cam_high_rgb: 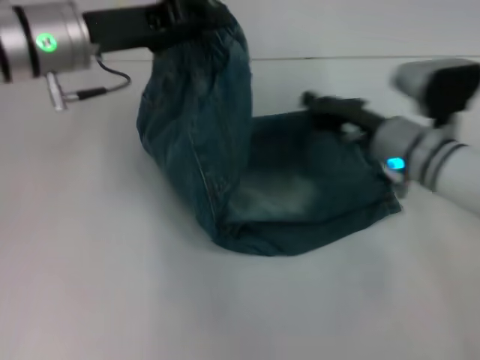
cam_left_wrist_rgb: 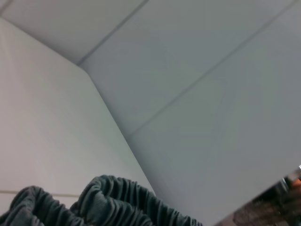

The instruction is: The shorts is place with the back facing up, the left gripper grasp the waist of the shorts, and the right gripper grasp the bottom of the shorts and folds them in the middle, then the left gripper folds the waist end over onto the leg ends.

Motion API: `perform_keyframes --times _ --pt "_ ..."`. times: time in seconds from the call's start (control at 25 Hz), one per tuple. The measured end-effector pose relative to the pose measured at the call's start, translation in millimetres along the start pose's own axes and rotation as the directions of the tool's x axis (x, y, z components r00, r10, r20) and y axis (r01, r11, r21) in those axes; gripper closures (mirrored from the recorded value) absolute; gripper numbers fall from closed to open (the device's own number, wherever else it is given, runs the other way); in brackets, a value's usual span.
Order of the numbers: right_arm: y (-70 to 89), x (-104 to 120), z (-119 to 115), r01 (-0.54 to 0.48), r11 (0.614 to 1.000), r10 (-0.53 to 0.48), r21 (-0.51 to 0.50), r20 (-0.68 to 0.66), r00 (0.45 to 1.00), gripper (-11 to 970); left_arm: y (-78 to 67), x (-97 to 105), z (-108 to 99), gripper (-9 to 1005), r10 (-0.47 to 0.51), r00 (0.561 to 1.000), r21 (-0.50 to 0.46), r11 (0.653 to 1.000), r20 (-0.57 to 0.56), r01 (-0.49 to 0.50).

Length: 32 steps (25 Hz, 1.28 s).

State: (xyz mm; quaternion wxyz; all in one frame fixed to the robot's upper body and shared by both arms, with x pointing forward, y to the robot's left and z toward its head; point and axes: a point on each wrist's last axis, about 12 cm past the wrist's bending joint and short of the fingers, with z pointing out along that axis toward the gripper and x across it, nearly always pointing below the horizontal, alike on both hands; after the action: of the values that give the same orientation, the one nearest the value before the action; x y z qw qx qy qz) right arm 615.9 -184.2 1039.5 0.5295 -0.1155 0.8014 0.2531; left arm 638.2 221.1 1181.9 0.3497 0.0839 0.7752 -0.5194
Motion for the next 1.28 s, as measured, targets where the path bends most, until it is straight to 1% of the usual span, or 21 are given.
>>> perform_keyframes --times 0.12,0.16,0.24,0.36,0.48,0.56,0.68,0.76,0.88,1.0,1.08,1.16,1.24,1.28 --pt "-30.0 -8.0 -27.0 -0.09 0.994 0.078 0.059 0.182 0.98 883 -2.6 14.9 19.0 927 0.029 0.999 0.028 0.999 -0.026 -0.028" --pt "-41.3 -11.6 -38.7 -0.114 0.99 0.091 0.081 0.253 0.963 880 -4.2 19.7 27.3 927 0.043 0.998 0.034 0.999 -0.038 -0.042" --pt "-57.3 -18.1 -57.9 -0.155 0.982 0.105 0.109 0.368 0.924 875 -5.9 29.6 44.1 927 0.057 0.997 0.033 0.998 -0.06 -0.055" --pt "-74.9 -23.2 -83.0 -0.231 0.963 0.131 0.138 0.506 0.852 866 -5.5 41.1 68.2 927 0.058 0.996 0.012 0.998 -0.071 -0.057" --pt "-80.4 -23.3 -95.9 -0.264 0.956 0.149 0.128 0.564 0.813 857 -8.0 53.4 92.5 927 0.065 0.992 0.007 0.998 -0.104 -0.065" --pt "-79.4 -22.3 -97.0 -0.266 0.956 0.154 0.121 0.568 0.808 851 -10.6 58.7 102.6 927 0.077 0.99 0.006 0.997 -0.121 -0.077" --pt "-74.8 -19.6 -94.3 -0.261 0.96 0.163 0.103 0.554 0.816 842 -13.6 62.4 108.7 927 0.096 0.986 0.014 0.995 -0.139 -0.095" --pt "-71.2 -18.0 -92.0 -0.257 0.963 0.173 0.084 0.539 0.824 836 -13.2 61.7 107.0 865 0.091 0.988 0.02 0.996 -0.124 -0.089" --pt "-64.7 -16.8 -87.8 -0.25 0.968 0.199 0.033 0.506 0.839 828 -9.4 62.3 94.2 771 0.088 0.995 0.067 0.994 -0.051 -0.085" --pt "-58.0 -21.8 -85.4 -0.215 0.975 0.217 -0.058 0.461 0.86 819 -5.7 65.1 76.3 538 0.104 0.994 0.122 0.987 0.013 -0.105" --pt "-55.2 -29.7 -87.2 -0.189 0.972 0.233 -0.142 0.428 0.874 813 -0.6 67.4 55.8 413 0.128 0.991 0.142 0.981 0.048 -0.134" --pt "-52.9 -38.0 -90.8 -0.169 0.958 0.246 -0.23 0.37 0.896 807 5.1 70.9 36.9 287 0.152 0.987 0.14 0.977 0.059 -0.159" --pt "-49.9 -46.7 -96.3 -0.134 0.937 0.226 -0.324 0.264 0.938 801 13.1 78.3 10.6 224 0.192 0.98 0.133 0.971 0.057 -0.198" --pt "-48.3 -50.9 -100.1 -0.115 0.923 0.202 -0.367 0.206 0.957 754 16.8 81.7 -1.5 193 0.209 0.977 0.126 0.969 0.052 -0.214"
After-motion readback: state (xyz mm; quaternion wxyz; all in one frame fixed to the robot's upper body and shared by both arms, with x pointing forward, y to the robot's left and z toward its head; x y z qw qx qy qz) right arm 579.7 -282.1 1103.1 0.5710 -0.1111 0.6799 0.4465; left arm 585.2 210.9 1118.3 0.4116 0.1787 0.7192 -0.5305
